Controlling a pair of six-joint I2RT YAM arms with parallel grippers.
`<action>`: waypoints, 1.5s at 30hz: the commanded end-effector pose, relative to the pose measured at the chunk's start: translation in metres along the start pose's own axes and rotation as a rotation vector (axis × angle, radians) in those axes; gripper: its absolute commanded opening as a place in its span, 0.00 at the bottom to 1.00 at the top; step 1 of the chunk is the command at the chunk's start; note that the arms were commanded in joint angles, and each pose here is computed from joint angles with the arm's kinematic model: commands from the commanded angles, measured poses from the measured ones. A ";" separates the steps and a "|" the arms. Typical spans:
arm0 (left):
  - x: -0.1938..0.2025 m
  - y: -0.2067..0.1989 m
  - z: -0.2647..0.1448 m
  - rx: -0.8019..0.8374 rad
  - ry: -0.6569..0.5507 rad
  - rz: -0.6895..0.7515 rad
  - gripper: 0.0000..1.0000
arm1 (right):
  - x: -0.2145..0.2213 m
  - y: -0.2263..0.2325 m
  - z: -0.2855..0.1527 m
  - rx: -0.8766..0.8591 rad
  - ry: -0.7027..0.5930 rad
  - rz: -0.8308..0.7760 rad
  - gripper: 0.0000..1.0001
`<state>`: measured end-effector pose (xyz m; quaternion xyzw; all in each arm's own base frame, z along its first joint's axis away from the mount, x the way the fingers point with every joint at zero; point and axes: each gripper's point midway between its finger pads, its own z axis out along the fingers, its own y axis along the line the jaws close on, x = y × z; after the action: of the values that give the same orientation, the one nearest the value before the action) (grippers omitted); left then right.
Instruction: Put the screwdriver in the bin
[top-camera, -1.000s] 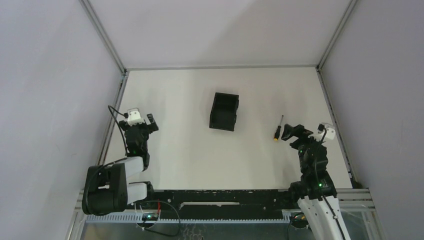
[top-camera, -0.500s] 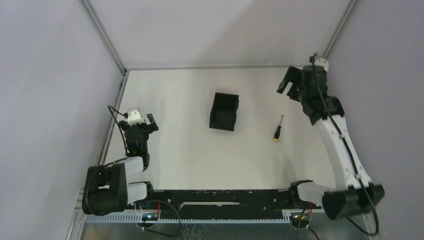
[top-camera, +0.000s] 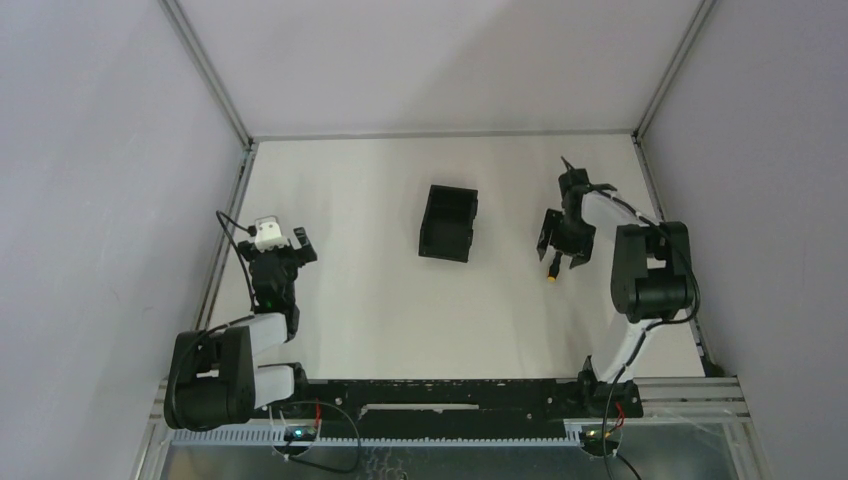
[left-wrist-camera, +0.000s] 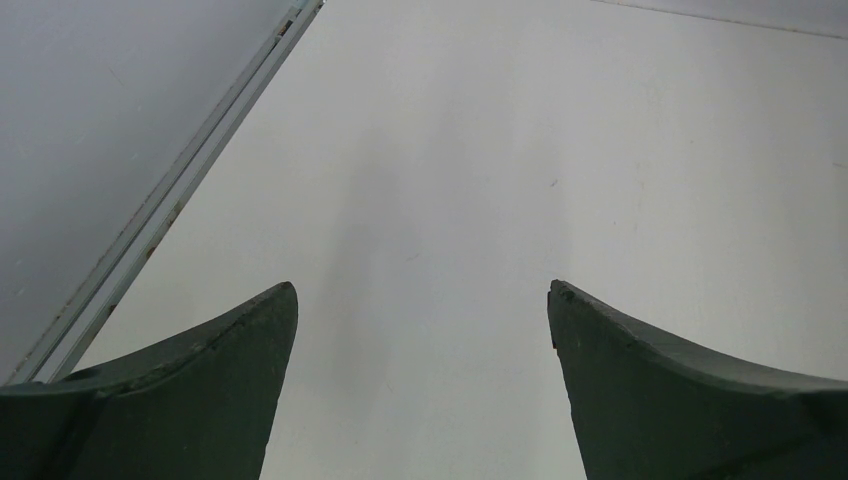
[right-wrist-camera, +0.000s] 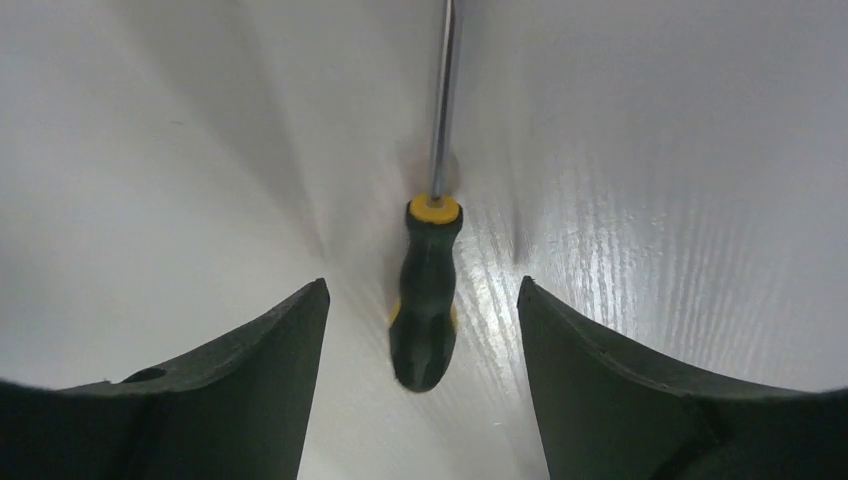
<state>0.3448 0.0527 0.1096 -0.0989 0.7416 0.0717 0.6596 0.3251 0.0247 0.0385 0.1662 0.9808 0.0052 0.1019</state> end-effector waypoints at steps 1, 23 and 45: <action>-0.031 -0.003 0.009 0.001 -0.088 0.001 1.00 | -0.002 0.003 0.018 -0.016 -0.005 -0.012 0.73; -0.030 -0.003 0.009 0.001 -0.086 0.001 1.00 | -0.029 0.006 -0.148 -0.063 -0.132 -0.069 0.00; -0.031 -0.003 0.009 0.002 -0.087 0.002 1.00 | -0.002 0.259 -0.127 -0.303 -0.178 -0.572 0.00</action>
<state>0.3449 0.0527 0.1097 -0.0989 0.7415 0.0717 0.6598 0.3717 0.2498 0.1655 -0.1034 0.9730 0.1022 0.1791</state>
